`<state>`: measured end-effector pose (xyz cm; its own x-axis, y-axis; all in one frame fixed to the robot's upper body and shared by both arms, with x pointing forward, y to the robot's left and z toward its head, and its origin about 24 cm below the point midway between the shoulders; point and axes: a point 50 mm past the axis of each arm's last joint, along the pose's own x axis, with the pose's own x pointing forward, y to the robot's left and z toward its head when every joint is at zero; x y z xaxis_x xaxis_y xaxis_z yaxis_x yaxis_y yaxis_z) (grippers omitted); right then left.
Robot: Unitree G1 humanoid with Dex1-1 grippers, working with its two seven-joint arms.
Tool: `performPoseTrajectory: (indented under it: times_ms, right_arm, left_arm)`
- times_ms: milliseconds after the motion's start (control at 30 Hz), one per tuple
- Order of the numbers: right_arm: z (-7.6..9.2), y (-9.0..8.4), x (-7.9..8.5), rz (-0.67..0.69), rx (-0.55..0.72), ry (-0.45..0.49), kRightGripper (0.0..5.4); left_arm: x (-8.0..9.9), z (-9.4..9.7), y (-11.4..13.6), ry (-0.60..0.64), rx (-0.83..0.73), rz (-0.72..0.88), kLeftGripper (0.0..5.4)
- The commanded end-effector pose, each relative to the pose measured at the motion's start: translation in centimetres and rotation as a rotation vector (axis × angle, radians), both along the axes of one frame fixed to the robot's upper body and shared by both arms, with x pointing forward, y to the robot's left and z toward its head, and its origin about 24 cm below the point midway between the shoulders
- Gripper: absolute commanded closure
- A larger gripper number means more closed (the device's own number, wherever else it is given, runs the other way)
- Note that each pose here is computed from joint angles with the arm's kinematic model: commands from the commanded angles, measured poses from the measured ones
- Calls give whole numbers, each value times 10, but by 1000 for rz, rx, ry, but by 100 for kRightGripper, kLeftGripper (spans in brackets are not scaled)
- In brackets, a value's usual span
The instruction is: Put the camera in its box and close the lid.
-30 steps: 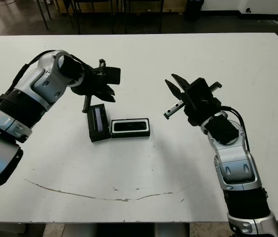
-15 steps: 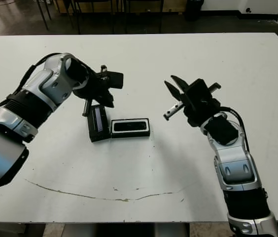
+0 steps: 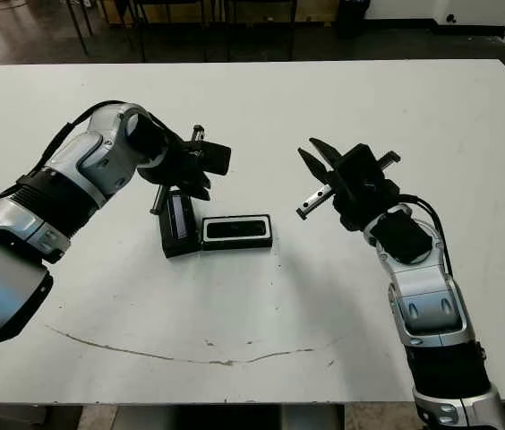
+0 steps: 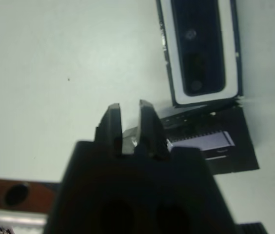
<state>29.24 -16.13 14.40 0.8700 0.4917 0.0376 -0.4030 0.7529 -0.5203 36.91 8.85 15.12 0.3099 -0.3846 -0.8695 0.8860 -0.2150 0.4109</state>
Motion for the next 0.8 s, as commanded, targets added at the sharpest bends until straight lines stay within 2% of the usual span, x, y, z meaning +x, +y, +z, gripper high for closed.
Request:
performPoseTrajectory:
  times_ms: [33,300,500,633,800]
  right_arm:
    - [-6,-4,-2,0,-20,25,539]
    - [-6,-5,-5,12,-40,17,539]
    - [-7,-6,-7,23,-50,4,539]
    - [-7,-5,-11,40,-86,-37,539]
    - [-6,-3,-14,47,-90,-38,539]
  left_arm:
    - [-3,-18,5,39,39,3,540]
    - [-5,-27,7,64,94,12,540]
    - [-8,-29,8,64,127,-65,540]
    - [-11,-32,6,115,166,-56,540]
    - [-14,-31,7,185,164,-19,540]
